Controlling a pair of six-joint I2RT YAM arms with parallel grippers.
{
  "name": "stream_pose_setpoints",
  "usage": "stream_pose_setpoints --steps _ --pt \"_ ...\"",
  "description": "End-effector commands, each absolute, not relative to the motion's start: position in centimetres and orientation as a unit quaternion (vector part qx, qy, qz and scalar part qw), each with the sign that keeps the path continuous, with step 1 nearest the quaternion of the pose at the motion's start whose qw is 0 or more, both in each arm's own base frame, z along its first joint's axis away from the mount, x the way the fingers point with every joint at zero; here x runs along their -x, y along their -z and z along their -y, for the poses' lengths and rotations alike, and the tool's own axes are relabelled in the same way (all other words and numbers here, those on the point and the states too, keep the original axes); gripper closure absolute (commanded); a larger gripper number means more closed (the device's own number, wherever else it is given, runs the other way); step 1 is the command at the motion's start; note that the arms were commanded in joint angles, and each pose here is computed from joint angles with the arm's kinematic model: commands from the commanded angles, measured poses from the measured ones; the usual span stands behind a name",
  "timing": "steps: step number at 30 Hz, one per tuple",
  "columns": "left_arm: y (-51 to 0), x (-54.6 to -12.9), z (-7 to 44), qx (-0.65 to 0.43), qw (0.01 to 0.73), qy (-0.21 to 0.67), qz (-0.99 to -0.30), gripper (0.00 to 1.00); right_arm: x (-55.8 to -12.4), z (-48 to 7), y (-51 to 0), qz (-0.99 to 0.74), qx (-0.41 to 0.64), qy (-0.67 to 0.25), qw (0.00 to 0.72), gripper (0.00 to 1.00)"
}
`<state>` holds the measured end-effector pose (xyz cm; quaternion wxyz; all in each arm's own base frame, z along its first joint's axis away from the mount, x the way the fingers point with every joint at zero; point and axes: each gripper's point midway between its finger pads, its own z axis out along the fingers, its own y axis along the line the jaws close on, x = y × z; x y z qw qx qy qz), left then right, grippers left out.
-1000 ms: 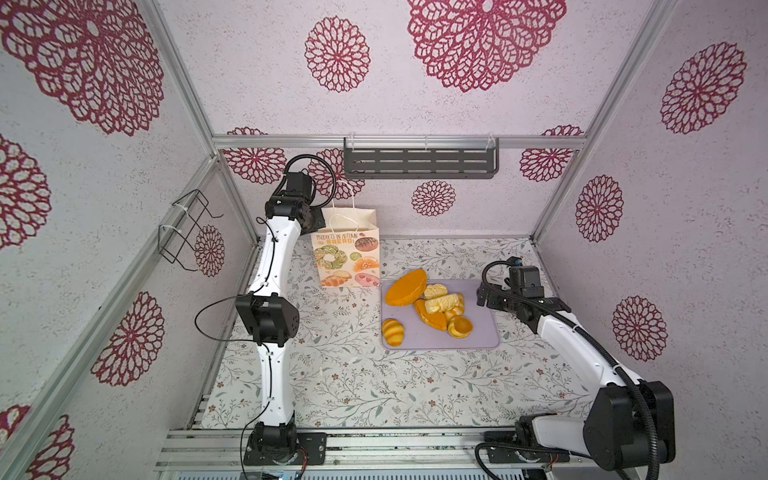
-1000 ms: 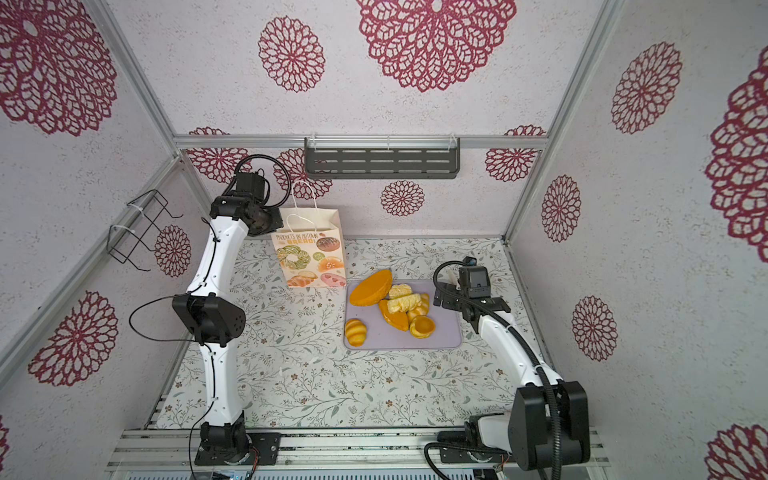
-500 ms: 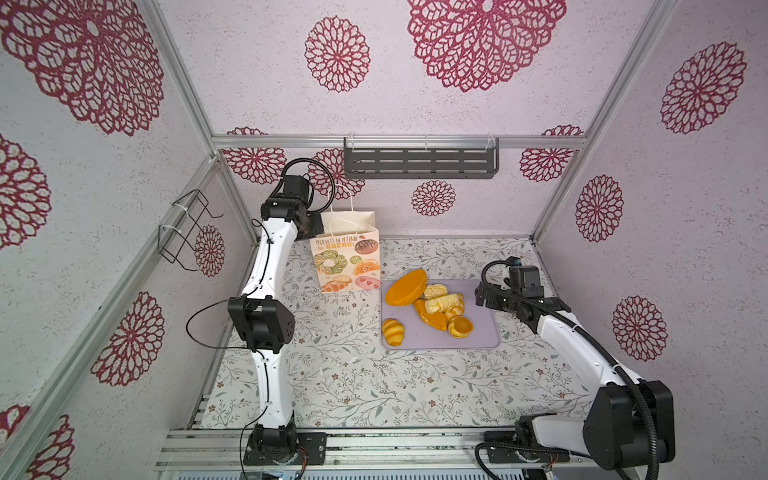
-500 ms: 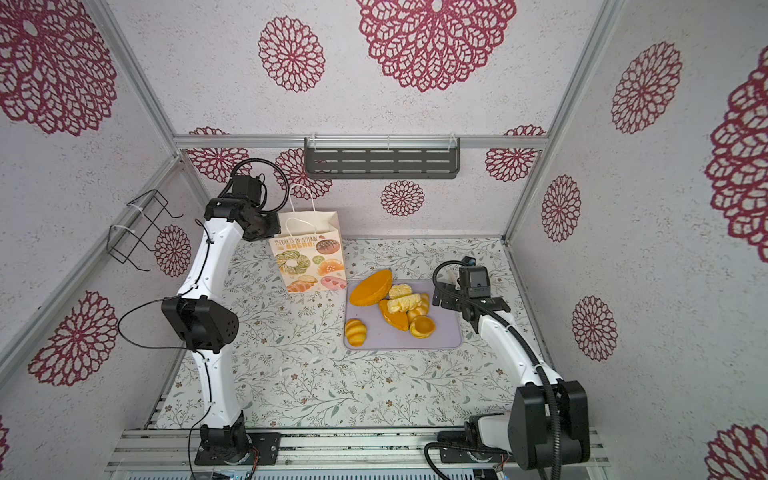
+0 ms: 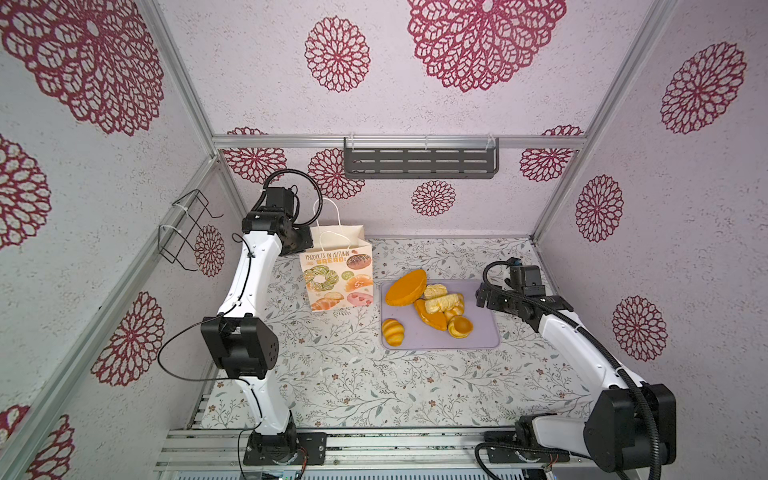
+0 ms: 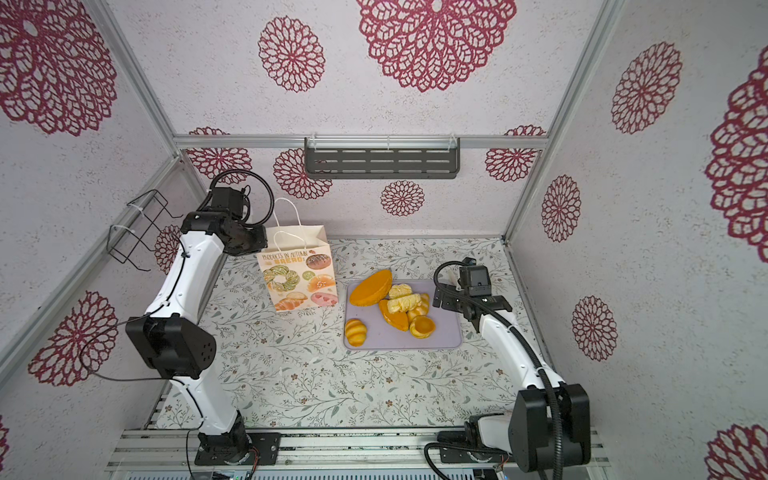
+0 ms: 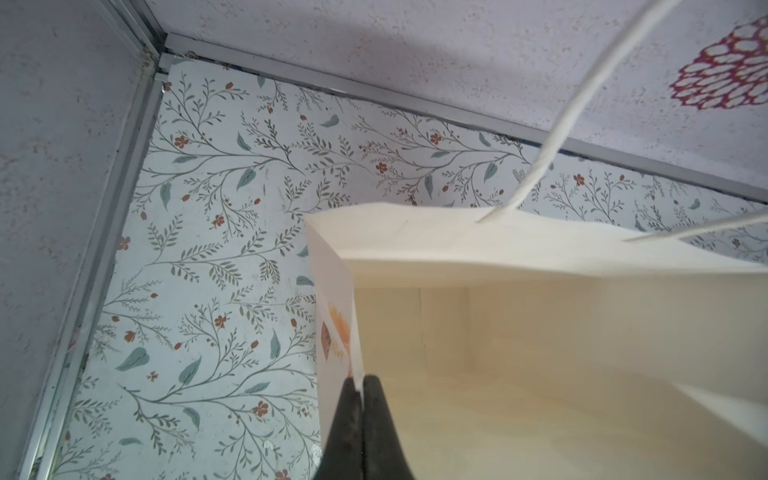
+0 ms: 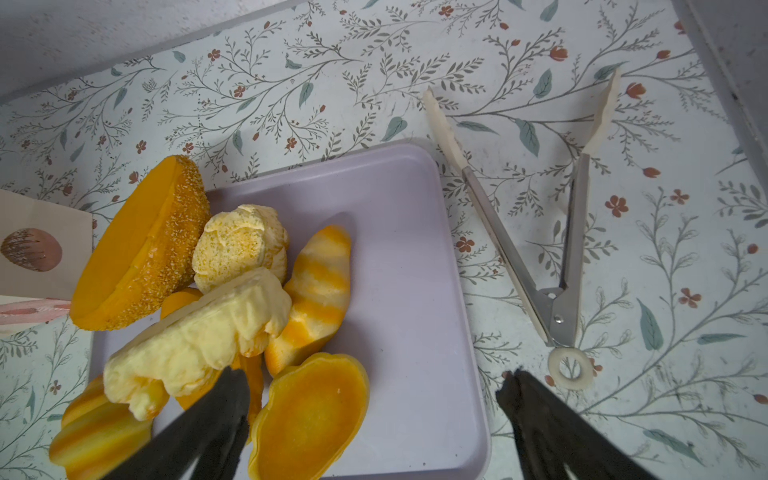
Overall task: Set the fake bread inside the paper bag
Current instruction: 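Pull the gripped paper bag toward the robot with the left gripper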
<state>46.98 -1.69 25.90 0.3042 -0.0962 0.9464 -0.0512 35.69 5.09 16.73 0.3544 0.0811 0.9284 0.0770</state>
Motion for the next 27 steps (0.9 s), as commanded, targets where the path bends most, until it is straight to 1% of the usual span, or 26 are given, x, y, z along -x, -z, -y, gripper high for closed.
stream_pose_setpoints --steps 1,9,16,23,27 --pt "-28.0 -46.5 2.9 0.085 0.349 0.089 -0.929 1.0 -35.6 -4.4 -19.6 -0.915 -0.101 -0.074 0.383 0.01" --pt "-27.6 -44.3 3.1 0.068 0.343 0.09 -0.933 1.0 -35.4 -3.0 -20.6 -0.916 -0.103 -0.044 0.384 0.01" --pt "-26.7 -42.6 3.8 0.062 0.341 0.111 -0.931 1.0 -35.0 -1.9 -22.0 -0.905 -0.107 -0.027 0.412 0.01" --pt "-27.2 -41.4 3.9 0.051 0.347 0.111 -0.93 1.0 -34.7 -1.4 -23.1 -0.881 -0.088 -0.014 0.464 0.01" --pt "-27.5 -40.8 3.7 0.04 0.353 0.102 -0.929 1.0 -34.8 -0.9 -23.6 -0.882 -0.081 0.002 0.465 0.01"
